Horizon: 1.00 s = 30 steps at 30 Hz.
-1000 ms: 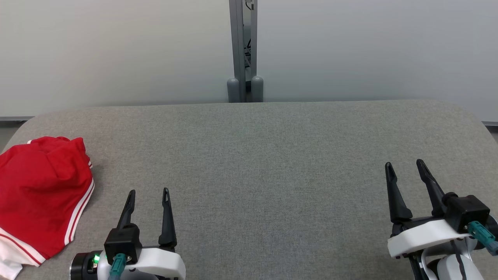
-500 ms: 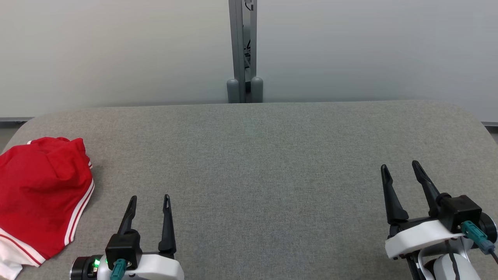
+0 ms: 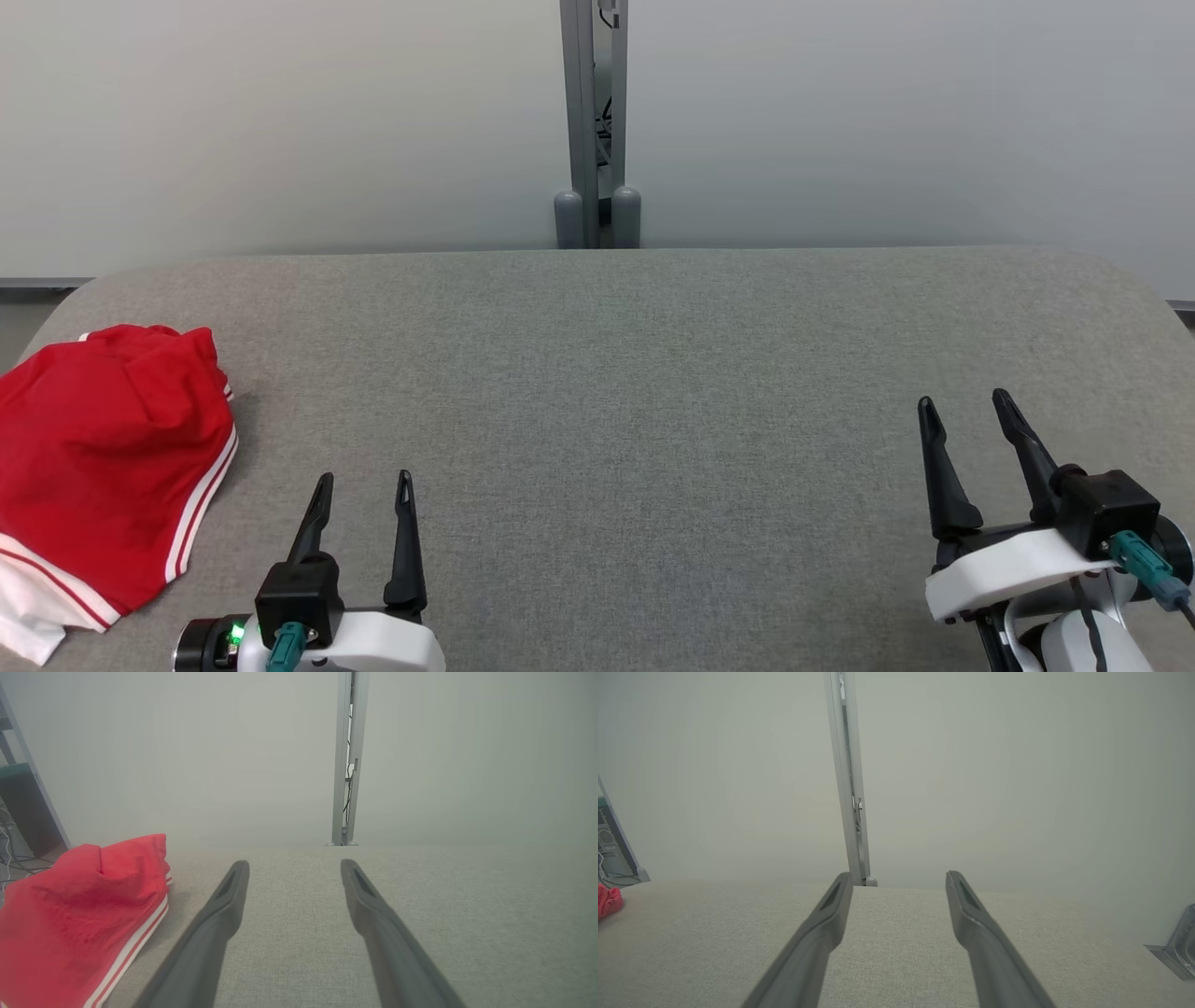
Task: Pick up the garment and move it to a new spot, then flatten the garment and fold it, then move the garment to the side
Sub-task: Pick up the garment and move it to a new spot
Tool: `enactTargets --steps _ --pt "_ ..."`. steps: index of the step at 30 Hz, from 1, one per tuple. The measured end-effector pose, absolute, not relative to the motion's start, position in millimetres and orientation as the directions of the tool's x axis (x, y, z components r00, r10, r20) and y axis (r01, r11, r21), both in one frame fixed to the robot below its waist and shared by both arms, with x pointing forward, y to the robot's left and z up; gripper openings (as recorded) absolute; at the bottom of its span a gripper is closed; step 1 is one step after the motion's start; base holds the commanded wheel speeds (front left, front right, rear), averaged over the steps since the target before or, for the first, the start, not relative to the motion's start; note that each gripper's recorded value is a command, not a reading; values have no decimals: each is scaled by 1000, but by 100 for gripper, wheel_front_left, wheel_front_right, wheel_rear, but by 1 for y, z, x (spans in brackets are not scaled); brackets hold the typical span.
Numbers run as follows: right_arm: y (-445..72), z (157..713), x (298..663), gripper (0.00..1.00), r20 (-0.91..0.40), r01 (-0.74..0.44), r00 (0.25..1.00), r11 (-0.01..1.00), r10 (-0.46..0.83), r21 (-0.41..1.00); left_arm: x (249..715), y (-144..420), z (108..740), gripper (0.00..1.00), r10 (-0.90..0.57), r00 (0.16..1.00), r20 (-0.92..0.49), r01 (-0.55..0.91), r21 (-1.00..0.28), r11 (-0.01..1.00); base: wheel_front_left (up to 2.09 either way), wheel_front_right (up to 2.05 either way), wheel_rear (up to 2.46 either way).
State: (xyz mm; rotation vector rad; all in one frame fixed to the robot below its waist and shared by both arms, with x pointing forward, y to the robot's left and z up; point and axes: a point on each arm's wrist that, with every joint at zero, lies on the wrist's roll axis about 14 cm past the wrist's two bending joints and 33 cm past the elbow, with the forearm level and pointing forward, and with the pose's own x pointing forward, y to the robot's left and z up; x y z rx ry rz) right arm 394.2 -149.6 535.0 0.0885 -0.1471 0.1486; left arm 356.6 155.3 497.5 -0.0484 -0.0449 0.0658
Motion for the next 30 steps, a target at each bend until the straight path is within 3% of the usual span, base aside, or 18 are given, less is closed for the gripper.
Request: enactTargets --steps 13,30 --pt "-82 529 406 100 137 -336 937 938 323 86 328 211 493 100 239 970 32 -238 -44 970 0 0 0" --pt "49 532 396 100 143 -648 761 753 633 113 225 317 485 100 589 808 25 -588 -14 808 0 0 0"
